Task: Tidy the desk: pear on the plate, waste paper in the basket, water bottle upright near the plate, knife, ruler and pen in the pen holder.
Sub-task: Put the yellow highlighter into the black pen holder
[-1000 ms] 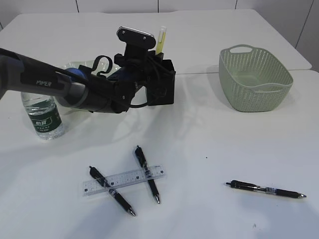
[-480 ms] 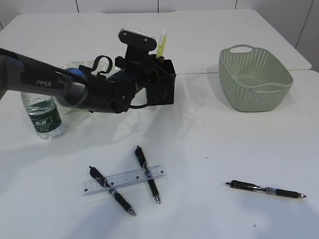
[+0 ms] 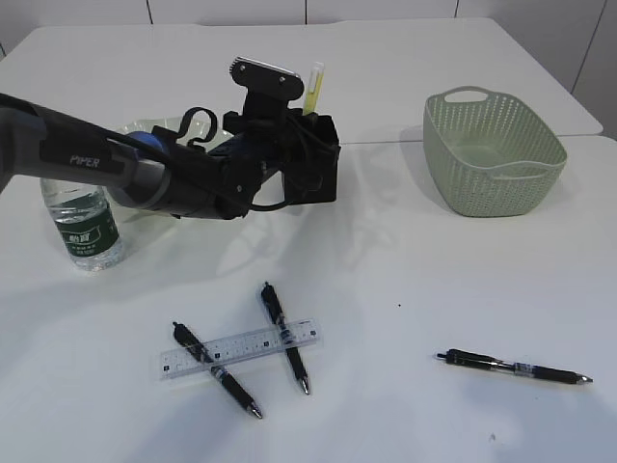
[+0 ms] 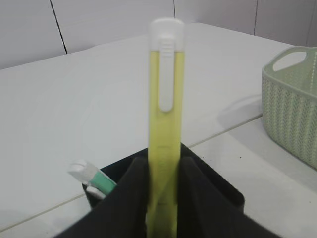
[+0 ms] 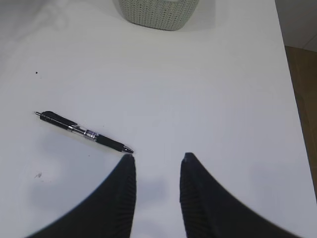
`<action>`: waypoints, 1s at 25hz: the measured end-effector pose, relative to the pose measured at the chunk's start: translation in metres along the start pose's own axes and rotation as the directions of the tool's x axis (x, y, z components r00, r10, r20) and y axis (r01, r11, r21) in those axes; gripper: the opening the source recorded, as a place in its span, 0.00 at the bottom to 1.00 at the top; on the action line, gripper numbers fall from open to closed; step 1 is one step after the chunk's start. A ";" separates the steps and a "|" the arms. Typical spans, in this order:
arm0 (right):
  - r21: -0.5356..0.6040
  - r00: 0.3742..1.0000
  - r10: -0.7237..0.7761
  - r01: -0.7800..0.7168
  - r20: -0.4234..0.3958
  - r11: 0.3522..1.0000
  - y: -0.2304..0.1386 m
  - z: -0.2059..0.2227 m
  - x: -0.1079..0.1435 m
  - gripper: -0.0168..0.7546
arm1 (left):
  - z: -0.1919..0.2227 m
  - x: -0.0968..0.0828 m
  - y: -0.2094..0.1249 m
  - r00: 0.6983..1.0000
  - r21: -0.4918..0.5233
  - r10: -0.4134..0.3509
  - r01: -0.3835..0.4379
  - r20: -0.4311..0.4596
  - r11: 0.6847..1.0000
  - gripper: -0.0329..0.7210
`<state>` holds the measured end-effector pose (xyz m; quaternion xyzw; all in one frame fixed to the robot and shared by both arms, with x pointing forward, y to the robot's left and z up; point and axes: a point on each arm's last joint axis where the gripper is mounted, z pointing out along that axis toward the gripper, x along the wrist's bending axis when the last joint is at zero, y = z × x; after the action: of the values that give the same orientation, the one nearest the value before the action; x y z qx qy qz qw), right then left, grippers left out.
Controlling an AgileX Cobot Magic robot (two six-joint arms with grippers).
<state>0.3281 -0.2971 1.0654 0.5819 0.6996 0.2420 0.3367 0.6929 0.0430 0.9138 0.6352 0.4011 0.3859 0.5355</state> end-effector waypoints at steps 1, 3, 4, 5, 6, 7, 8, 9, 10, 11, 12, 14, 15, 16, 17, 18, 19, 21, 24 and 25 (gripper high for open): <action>0.000 1.000 0.000 0.000 0.000 1.000 0.000 0.000 0.000 0.36 | 0.000 0.000 0.000 1.000 0.003 0.000 0.000 0.001 1.000 0.21; 0.000 1.000 0.000 0.000 0.000 1.000 0.000 0.000 0.000 0.36 | 0.000 0.000 0.000 1.000 0.005 0.000 0.000 0.001 1.000 0.22; 0.000 1.000 0.000 0.000 0.000 1.000 0.000 0.000 0.000 0.36 | 0.000 0.000 -0.001 1.000 0.006 0.000 0.000 0.002 1.000 0.22; 0.000 1.000 0.000 0.000 0.000 1.000 0.000 0.000 0.000 0.36 | 0.000 0.000 -0.001 1.000 0.007 0.000 0.000 0.002 1.000 0.22; 0.000 1.000 0.000 0.000 0.000 1.000 0.000 0.000 0.000 0.36 | 0.000 0.000 -0.001 1.000 0.007 0.000 0.000 0.002 1.000 0.22; 0.000 1.000 0.000 0.000 0.000 1.000 0.000 0.000 0.000 0.36 | 0.000 0.000 0.000 1.000 0.006 0.000 0.000 0.002 1.000 0.22; 0.000 1.000 0.000 0.000 0.000 1.000 0.000 0.000 0.000 0.36 | 0.000 0.000 0.000 1.000 0.006 0.000 0.000 0.002 1.000 0.23; 0.000 1.000 0.000 0.000 0.000 1.000 0.000 0.000 0.000 0.36 | 0.000 0.000 0.000 1.000 0.006 0.000 0.000 0.002 1.000 0.23; 0.000 1.000 0.000 0.000 0.000 1.000 0.000 0.000 0.000 0.36 | 0.000 0.000 0.000 1.000 0.006 0.000 0.000 0.002 1.000 0.23; 0.000 1.000 0.000 0.000 0.000 1.000 0.000 0.000 0.000 0.36 | 0.000 0.000 0.000 1.000 0.004 0.000 0.000 0.002 1.000 0.24; 0.000 1.000 0.000 0.000 0.000 1.000 0.000 0.000 0.000 0.36 | 0.000 0.000 0.000 1.000 0.004 0.000 0.000 0.002 1.000 0.25; 0.000 1.000 0.000 0.000 0.000 1.000 0.000 0.000 0.000 0.36 | 0.000 0.000 0.000 1.000 -0.001 0.000 0.000 0.000 1.000 0.27; 0.000 1.000 0.000 0.000 0.000 1.000 0.000 0.000 0.000 0.36 | 0.000 0.000 0.001 1.000 -0.002 0.000 0.000 0.000 1.000 0.28; 0.000 1.000 0.000 0.000 0.000 1.000 0.000 0.000 0.000 0.36 | 0.000 0.000 0.001 1.000 -0.002 0.000 0.000 0.000 1.000 0.29; 0.000 1.000 0.000 0.000 0.001 1.000 0.000 0.000 0.000 0.36 | 0.000 0.000 0.001 1.000 -0.002 0.000 0.000 0.000 1.000 0.30; 0.000 1.000 0.000 0.000 0.001 1.000 0.000 0.000 0.000 0.36 | 0.000 0.000 0.001 1.000 -0.002 0.000 0.000 0.000 1.000 0.30; 0.000 1.000 0.000 0.000 0.001 1.000 0.000 0.000 0.000 0.36 | 0.000 0.000 0.001 1.000 -0.002 0.000 0.000 0.000 1.000 0.31; 0.000 1.000 0.000 0.000 0.001 1.000 0.000 0.000 0.000 0.36 | 0.000 0.000 0.001 1.000 -0.002 0.000 0.000 0.000 1.000 0.32; 0.002 1.000 -0.001 0.001 0.001 1.000 -0.001 0.000 0.000 0.36 | 0.000 0.000 0.001 1.000 -0.002 -0.001 0.001 -0.001 1.000 0.32; 0.002 1.000 -0.001 0.001 0.001 1.000 -0.001 0.000 0.000 0.36 | 0.000 0.000 0.002 1.000 -0.005 -0.003 0.003 -0.002 1.000 0.32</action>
<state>0.3281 -0.2971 1.0647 0.5820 0.7001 0.2410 0.3364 0.6931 0.0430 0.9157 0.6331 0.4015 0.3867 0.5371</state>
